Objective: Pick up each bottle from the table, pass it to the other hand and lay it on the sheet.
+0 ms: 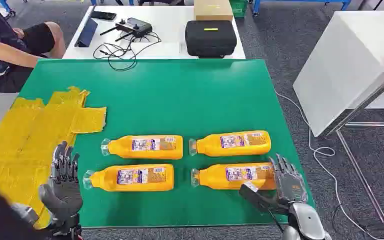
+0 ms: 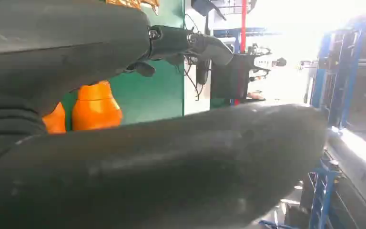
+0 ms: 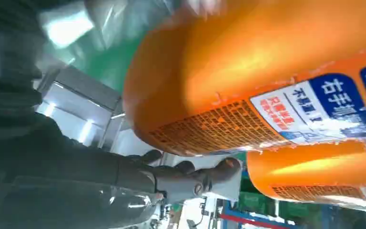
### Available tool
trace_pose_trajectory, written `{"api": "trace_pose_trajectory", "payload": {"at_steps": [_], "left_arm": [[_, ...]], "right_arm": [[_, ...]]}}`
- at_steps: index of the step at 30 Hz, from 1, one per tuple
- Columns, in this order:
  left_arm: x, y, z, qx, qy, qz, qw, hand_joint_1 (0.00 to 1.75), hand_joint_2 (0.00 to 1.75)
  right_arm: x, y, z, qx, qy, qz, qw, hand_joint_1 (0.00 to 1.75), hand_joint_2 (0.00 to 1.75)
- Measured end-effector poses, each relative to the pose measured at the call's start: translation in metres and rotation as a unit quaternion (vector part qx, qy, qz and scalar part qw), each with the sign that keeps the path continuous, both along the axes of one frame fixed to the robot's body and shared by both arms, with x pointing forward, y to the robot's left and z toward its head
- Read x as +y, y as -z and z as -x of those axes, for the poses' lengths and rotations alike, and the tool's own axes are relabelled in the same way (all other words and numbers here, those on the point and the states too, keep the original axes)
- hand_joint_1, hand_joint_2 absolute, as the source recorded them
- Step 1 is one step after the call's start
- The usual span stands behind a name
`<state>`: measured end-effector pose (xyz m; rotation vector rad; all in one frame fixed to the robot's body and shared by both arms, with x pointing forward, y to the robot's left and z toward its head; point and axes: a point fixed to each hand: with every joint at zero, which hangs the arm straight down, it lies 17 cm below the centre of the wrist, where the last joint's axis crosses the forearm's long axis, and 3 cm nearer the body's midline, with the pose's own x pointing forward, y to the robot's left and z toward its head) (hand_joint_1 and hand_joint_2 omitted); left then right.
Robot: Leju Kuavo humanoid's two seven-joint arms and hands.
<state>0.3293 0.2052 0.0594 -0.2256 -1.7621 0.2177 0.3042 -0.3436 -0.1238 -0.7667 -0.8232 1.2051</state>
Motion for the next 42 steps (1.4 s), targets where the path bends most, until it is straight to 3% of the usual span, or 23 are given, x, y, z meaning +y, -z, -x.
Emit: {"api": "trace_pose_trajectory", "payload": {"at_steps": [7,23,25,26,27,42], "left_arm": [[0.0,0.003,0.004,0.004,0.003,0.002,1.0,0.0,0.0],[0.004,0.004,0.008,0.001,-0.003,0.002,1.0,0.0,0.0],[0.005,0.003,0.008,0.0,-0.004,0.004,1.0,0.0,0.0],[0.005,0.003,0.008,-0.001,-0.006,0.006,1.0,0.0,0.0],[0.005,0.003,0.008,-0.001,-0.006,0.006,1.0,0.0,0.0],[-0.001,0.008,0.003,-0.003,0.002,0.016,1.0,0.0,0.0]], "right_arm": [[0.005,0.0,-0.005,-0.02,-0.008,-0.009,1.0,0.0,1.75],[0.042,0.005,-0.002,-0.005,-0.04,-0.045,0.998,0.0,1.75],[0.045,0.007,-0.004,-0.001,-0.043,-0.046,0.998,0.07,1.75],[0.045,0.008,-0.005,0.001,-0.044,-0.046,0.998,1.61,1.75],[0.045,0.011,-0.005,0.006,-0.044,-0.044,0.998,1.75,1.75],[0.035,0.036,-0.013,0.043,-0.054,-0.085,0.994,1.75,1.75]]}}
